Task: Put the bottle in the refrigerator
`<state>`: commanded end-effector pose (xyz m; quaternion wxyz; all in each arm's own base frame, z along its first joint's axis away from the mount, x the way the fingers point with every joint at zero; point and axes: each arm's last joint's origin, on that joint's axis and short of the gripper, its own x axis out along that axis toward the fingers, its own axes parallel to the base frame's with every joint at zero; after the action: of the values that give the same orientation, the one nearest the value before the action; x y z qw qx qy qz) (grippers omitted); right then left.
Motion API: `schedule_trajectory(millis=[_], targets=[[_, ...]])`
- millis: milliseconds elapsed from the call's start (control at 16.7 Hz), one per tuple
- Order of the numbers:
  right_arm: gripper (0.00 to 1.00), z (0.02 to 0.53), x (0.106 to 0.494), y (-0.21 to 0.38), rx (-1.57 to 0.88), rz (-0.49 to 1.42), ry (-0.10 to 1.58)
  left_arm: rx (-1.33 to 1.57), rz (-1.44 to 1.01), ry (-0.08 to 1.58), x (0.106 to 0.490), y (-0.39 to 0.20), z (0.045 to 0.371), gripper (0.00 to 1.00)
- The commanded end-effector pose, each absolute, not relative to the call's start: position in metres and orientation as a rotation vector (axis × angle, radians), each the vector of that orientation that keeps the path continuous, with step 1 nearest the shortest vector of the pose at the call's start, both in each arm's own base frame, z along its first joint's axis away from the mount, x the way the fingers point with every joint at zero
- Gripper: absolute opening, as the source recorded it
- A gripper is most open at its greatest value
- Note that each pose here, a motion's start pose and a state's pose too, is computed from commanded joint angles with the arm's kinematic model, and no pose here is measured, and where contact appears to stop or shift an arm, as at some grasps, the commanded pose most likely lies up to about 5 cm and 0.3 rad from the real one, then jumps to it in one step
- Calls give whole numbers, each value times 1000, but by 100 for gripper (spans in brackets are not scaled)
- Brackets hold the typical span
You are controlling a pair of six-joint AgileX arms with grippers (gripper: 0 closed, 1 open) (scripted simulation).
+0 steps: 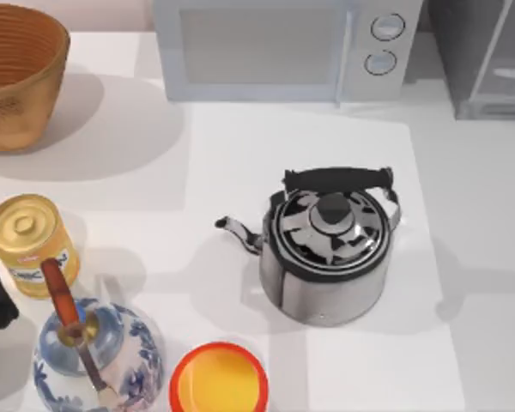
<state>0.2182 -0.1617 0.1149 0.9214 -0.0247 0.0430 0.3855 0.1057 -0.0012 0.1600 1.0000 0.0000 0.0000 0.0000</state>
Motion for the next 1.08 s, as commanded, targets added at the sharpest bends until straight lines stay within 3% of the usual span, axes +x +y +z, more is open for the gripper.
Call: schedule_trajectory(millis=[420, 480, 1080], targets=[[1, 114, 211, -164, -36, 773, 95, 0, 0, 0, 106, -1, 160, 100], [1, 98, 200, -128, 43, 853, 135, 0, 0, 0, 106, -1, 160, 100], [1, 135, 182, -71, -116, 827, 384, 0, 0, 0, 106, -1, 160, 100]])
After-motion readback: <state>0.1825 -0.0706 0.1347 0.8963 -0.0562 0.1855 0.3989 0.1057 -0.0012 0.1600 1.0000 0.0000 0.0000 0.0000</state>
